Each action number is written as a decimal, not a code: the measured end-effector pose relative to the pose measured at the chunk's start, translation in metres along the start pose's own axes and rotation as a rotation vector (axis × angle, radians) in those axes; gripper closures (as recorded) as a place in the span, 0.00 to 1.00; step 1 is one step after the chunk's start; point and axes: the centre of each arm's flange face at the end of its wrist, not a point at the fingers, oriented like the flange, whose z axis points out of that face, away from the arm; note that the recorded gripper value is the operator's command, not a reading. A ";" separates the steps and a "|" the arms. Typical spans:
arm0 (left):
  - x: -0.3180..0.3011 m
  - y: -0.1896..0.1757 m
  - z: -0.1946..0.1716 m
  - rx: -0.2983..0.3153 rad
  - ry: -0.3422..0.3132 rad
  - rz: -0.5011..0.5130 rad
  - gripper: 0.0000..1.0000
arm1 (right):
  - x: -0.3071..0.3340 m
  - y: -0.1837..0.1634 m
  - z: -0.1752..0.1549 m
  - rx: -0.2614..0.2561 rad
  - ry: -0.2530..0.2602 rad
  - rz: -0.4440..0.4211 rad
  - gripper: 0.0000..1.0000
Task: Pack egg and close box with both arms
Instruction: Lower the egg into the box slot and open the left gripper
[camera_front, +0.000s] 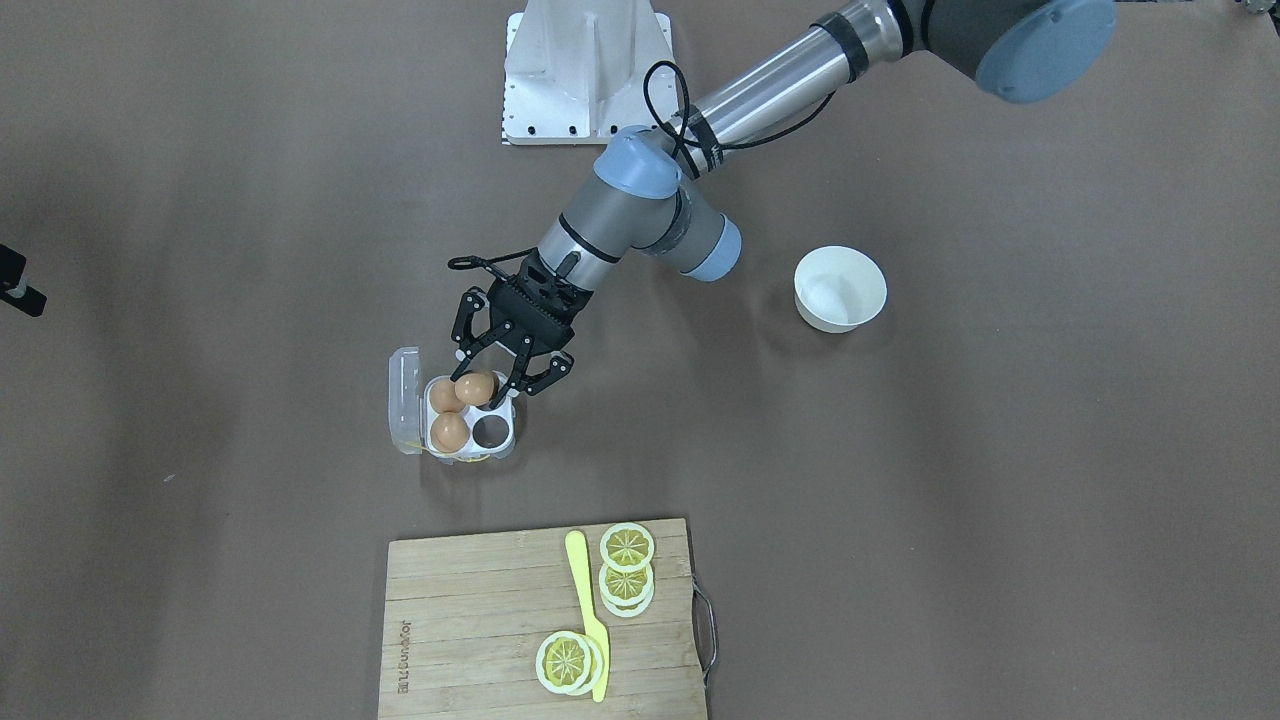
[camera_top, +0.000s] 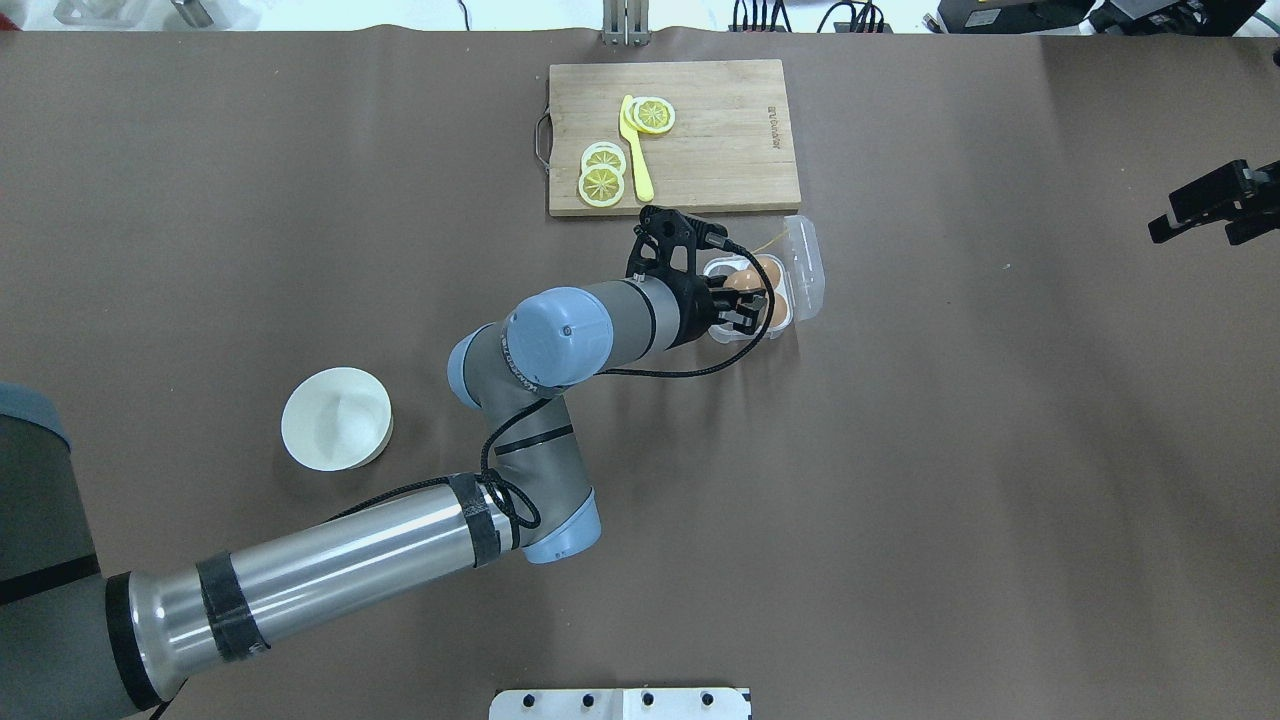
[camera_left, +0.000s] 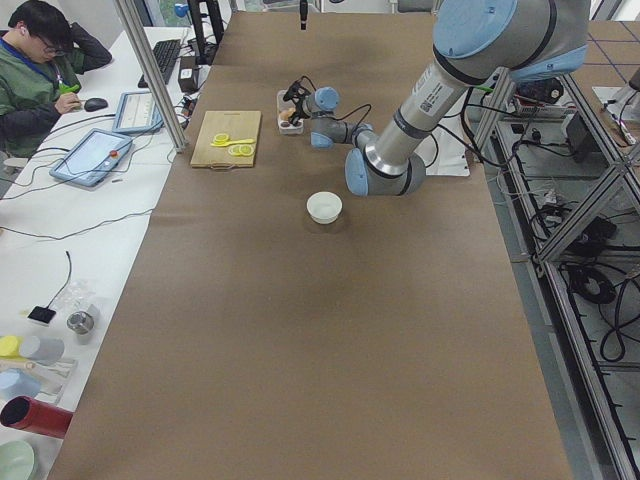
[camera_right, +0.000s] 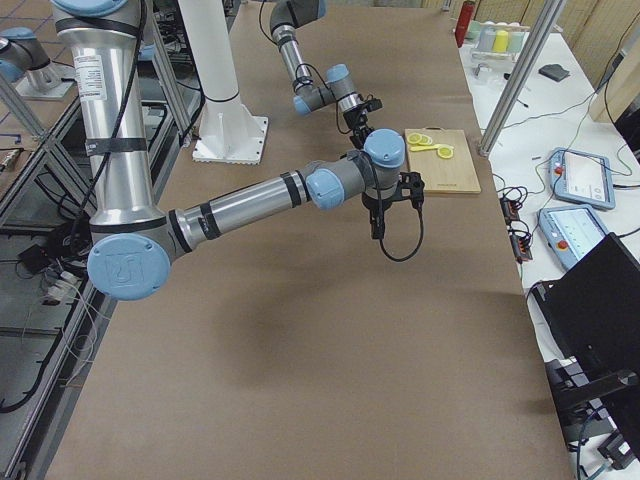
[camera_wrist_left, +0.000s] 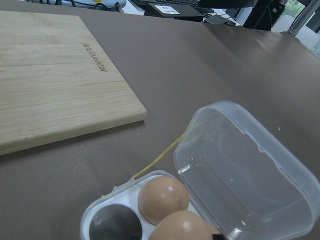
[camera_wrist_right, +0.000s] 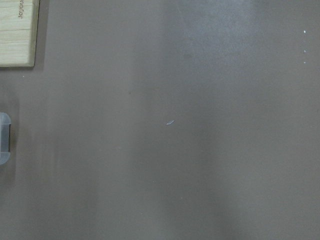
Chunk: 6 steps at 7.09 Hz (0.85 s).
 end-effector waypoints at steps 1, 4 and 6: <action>0.000 0.000 0.000 0.000 -0.001 0.012 0.42 | 0.000 0.000 0.000 0.000 0.000 -0.001 0.00; 0.000 0.001 0.000 -0.001 -0.001 0.021 0.03 | 0.000 0.000 0.000 0.001 0.001 0.000 0.00; 0.002 0.000 -0.001 0.001 0.003 0.020 0.03 | 0.000 0.000 0.000 0.001 0.001 0.004 0.00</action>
